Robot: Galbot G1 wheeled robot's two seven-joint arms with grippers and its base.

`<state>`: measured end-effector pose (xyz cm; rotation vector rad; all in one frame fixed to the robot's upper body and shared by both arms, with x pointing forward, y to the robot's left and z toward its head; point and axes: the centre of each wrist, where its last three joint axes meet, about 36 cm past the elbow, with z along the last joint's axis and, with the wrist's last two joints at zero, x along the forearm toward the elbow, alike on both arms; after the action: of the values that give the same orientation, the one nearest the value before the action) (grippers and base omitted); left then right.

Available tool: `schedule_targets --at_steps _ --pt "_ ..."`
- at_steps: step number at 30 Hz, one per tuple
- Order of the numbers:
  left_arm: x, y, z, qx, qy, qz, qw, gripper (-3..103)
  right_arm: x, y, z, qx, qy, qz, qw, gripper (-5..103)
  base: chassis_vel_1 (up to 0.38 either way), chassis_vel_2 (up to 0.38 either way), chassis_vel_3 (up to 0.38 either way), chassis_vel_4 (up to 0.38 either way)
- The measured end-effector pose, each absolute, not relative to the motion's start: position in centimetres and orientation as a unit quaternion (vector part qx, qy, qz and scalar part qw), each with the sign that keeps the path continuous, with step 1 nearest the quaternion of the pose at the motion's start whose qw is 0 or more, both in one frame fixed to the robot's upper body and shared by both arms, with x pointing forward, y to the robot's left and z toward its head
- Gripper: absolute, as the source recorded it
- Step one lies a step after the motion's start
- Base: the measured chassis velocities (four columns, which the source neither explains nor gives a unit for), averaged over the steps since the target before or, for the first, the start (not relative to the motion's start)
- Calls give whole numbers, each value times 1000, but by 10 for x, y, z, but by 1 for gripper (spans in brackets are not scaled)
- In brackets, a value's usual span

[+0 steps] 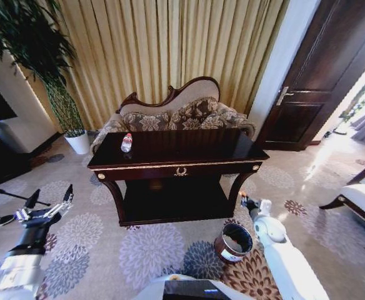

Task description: Move to the front of the table and place the trash on the table into the trash bin.

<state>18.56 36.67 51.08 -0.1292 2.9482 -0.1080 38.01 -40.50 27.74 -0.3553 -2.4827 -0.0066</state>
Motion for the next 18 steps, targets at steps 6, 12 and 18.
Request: schedule_targets --at_steps 6,12,18 --pt "185 371 509 -46 994 -34 93 100 353 -429 203 -161 -909 45 382 7 0 0 0 0" --pt "185 374 507 -46 994 -34 93 100 349 -419 175 -160 -900 42 403 7 0 0 0 0" --pt "184 375 510 -45 994 -31 96 100 364 -410 163 -149 -897 51 414 7 0 0 0 0"
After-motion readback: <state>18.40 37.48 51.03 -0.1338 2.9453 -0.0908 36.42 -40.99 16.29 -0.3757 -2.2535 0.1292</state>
